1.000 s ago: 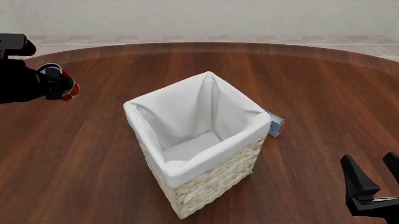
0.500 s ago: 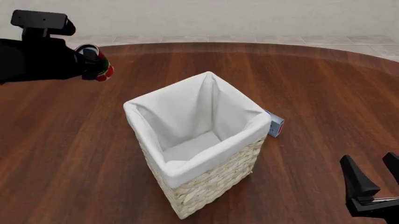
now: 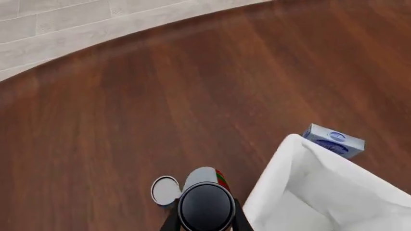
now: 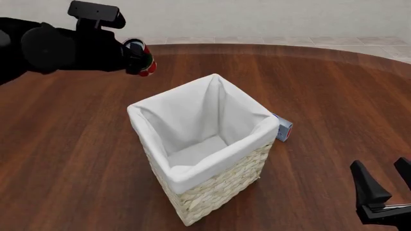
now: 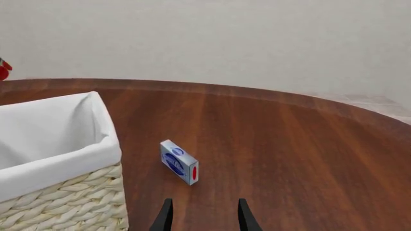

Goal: Pick up the tomato sauce, and put it in the basket.

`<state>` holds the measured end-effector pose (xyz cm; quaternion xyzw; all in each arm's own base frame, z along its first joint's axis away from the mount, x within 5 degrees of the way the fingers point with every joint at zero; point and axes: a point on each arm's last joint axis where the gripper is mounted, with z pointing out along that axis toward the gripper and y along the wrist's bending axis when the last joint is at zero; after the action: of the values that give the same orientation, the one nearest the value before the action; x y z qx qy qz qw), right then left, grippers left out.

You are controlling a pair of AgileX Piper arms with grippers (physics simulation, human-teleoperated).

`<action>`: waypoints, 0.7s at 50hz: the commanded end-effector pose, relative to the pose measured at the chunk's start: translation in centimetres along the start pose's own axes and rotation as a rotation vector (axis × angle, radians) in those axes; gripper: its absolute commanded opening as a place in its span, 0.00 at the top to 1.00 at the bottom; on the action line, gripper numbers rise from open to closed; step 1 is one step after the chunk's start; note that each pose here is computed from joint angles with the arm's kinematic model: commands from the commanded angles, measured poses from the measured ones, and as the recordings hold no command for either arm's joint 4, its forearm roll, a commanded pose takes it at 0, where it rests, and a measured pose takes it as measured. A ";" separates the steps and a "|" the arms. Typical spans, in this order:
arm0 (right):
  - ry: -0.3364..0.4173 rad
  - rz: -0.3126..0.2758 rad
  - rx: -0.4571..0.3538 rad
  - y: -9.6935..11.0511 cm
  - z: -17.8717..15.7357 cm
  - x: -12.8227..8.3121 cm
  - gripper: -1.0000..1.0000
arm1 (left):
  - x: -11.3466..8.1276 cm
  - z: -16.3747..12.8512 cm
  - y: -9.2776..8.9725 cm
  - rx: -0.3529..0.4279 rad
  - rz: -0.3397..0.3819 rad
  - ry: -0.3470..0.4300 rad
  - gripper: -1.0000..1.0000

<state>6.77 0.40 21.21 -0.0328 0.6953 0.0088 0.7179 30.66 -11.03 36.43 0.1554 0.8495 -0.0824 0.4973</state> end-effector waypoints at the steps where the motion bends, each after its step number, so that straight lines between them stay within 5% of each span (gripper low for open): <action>1: 0.001 -0.001 0.000 0.0 0.0 0.0 0.00 | -0.9 1.1 -2.2 0.057 0.047 -0.005 1.00; 12: 0.002 -0.003 -0.003 0.0 0.1 0.0 0.00 | -1.3 1.8 -4.2 0.106 0.074 -0.008 1.00; 25: 0.003 -0.014 -0.005 0.0 0.0 0.0 0.00 | -0.9 0.8 -8.9 0.225 0.090 0.013 1.00; 35: 0.001 -0.014 -0.005 0.0 0.0 0.0 0.00 | -0.5 0.1 -10.3 0.261 0.086 0.029 1.00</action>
<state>6.78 0.43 21.20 -0.0380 0.6955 0.0060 0.7175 29.01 -19.16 36.53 0.2350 0.8358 -0.1511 0.4726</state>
